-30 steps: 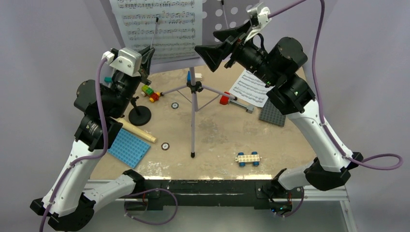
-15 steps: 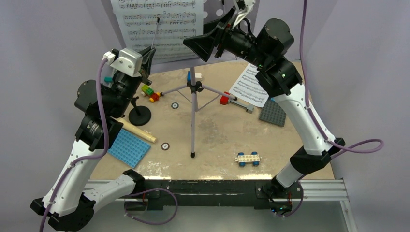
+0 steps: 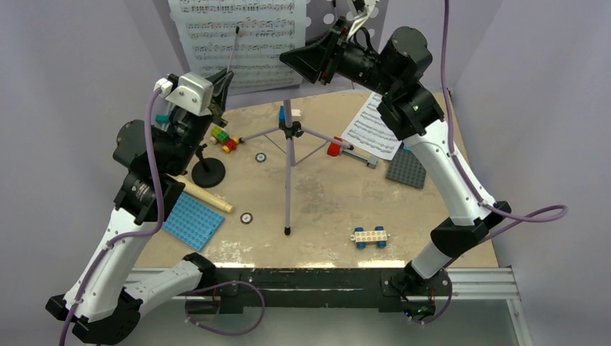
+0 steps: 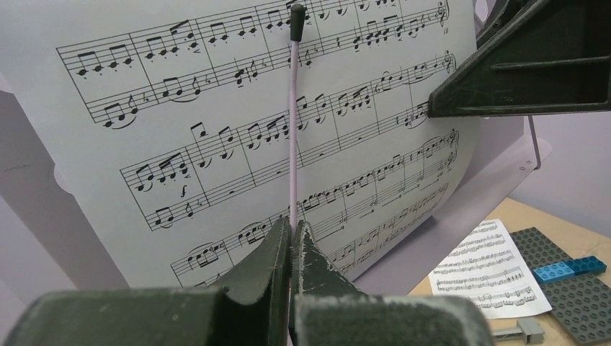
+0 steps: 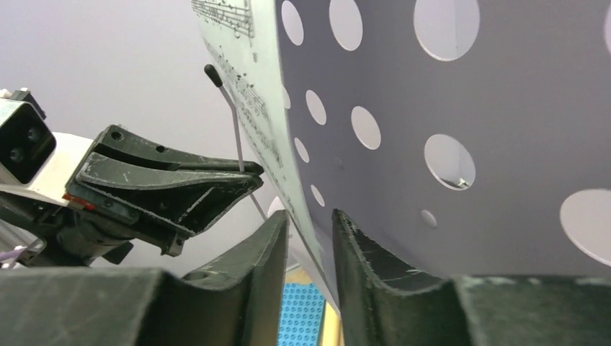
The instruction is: Pack up the instrument practice props
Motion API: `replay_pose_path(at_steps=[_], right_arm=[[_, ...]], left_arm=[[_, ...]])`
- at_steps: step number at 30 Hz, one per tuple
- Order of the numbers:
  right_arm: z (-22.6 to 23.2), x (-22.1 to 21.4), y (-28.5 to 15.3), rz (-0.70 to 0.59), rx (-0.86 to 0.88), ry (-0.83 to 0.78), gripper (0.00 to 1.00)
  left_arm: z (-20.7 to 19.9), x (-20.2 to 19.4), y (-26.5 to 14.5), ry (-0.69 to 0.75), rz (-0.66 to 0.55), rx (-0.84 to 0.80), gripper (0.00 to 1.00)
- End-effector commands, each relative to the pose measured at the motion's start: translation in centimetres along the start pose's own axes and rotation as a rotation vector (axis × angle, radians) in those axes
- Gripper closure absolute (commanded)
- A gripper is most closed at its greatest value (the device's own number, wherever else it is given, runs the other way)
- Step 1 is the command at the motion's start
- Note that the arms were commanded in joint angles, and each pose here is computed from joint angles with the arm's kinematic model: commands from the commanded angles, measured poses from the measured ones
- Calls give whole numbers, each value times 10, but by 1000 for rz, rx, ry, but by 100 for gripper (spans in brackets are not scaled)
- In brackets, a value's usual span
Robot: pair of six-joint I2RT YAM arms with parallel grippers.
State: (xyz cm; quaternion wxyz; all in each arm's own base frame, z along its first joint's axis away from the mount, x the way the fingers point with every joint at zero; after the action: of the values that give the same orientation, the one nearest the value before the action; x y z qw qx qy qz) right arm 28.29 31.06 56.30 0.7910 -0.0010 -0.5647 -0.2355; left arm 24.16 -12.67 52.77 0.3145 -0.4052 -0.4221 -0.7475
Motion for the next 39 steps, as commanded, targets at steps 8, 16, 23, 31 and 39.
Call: replay_pose_path(at_steps=[8, 16, 23, 31, 39], right_arm=[[47, 35, -29, -91, 100, -54, 100], [57, 48, -61, -152, 34, -124, 100], [66, 51, -122, -247, -123, -213, 100], [69, 23, -209, -332, -317, -259, 100], [69, -13, -271, -338, -451, -235, 100]], left_arm=[[-5, -6, -5, 4, 18, -26, 100], [-3, -4, -7, 3, 12, -13, 100], [-1, -4, -7, 2, 12, -2, 100], [3, -9, -3, 16, 17, 41, 100], [5, -18, 0, 27, 43, 65, 75]])
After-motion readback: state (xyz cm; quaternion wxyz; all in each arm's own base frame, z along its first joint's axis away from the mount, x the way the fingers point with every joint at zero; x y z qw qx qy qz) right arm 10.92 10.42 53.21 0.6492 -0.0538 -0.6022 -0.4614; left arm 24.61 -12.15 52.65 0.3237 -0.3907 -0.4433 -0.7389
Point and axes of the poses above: each gripper's point midway between its finger pads, its own y axis out along the fingers, its own z axis along the line the jaws close on, x = y × z, the point moved 4 cm from there along -y, back along the fingers, and after that the axes turned 5 degrees about y, right-handed, at the moved point
